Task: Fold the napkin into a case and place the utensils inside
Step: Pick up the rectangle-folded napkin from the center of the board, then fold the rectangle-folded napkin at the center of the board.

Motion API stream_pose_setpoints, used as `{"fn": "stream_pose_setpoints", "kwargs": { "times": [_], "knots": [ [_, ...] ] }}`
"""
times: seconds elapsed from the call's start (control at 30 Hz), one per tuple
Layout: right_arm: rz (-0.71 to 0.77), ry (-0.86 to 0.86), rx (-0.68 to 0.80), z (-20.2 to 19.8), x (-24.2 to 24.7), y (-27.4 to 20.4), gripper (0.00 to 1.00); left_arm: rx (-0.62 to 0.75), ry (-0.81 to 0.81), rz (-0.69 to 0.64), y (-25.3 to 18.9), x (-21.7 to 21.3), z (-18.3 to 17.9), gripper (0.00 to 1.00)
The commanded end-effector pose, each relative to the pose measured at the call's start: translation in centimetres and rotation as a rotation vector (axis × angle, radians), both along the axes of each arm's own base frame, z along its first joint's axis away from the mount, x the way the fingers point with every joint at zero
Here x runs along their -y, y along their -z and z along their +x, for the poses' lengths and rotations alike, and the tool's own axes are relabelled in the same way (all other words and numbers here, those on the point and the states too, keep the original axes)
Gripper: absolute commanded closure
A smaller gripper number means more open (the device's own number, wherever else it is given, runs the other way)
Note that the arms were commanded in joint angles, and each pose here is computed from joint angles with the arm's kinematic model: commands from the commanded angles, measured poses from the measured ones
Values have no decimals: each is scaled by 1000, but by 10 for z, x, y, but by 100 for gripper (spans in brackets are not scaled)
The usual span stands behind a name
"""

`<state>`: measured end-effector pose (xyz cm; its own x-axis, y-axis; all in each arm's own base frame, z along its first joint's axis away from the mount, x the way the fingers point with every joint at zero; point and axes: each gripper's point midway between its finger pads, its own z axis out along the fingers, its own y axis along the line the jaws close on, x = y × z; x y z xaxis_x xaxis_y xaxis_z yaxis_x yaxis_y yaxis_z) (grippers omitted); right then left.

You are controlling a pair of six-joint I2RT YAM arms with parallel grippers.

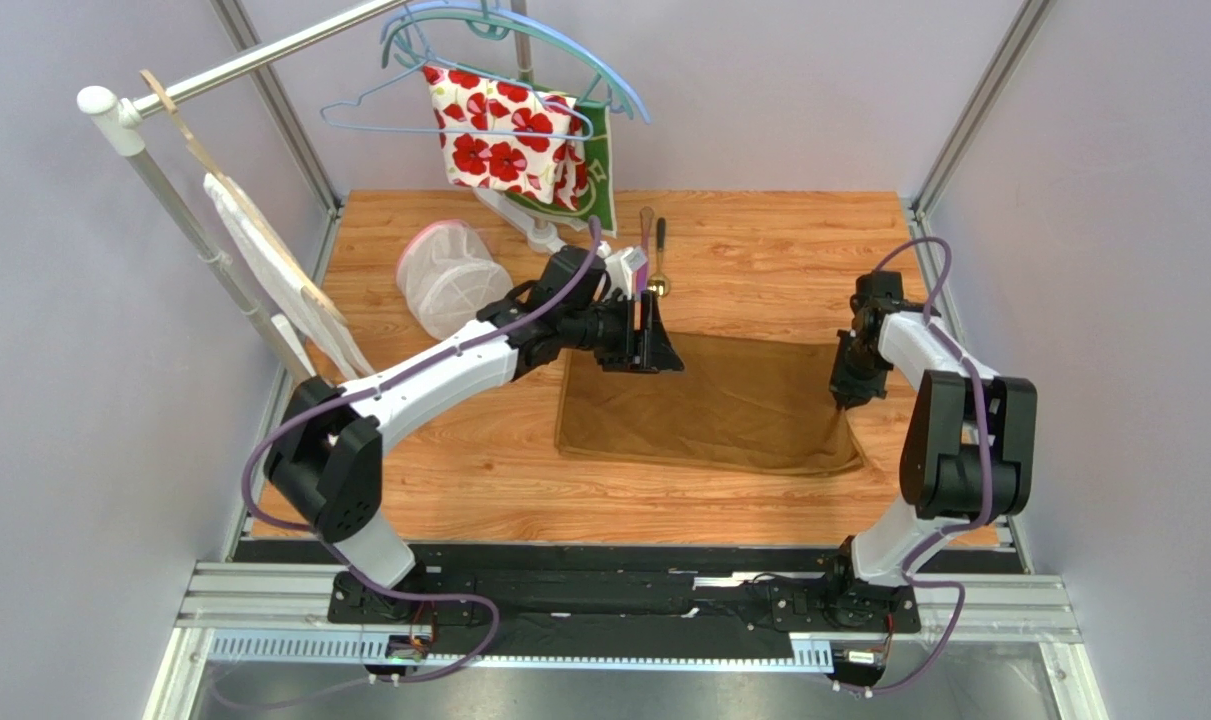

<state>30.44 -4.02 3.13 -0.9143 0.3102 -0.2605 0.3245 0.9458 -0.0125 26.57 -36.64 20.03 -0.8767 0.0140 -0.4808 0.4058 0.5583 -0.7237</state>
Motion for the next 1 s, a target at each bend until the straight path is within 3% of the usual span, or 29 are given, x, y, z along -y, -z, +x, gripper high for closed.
{"fn": "stream_pose_setpoints", "kwargs": {
  "times": [0.0, 0.17, 0.5, 0.97],
  "knots": [
    [-98, 54, 84, 2, 19, -41, 100, 6, 6, 34, 5, 12, 20, 37],
    [-140, 71, 145, 4, 26, -65, 100, -60, -5, 57, 36, 37, 43, 40],
    [-68, 56, 224, 11, 11, -79, 100, -155, -57, 59, 98, 115, 82, 57],
    [-21, -8, 374, 13, -19, -138, 100, -356, -100, 40, 168, 154, 77, 58]
  ]
}}
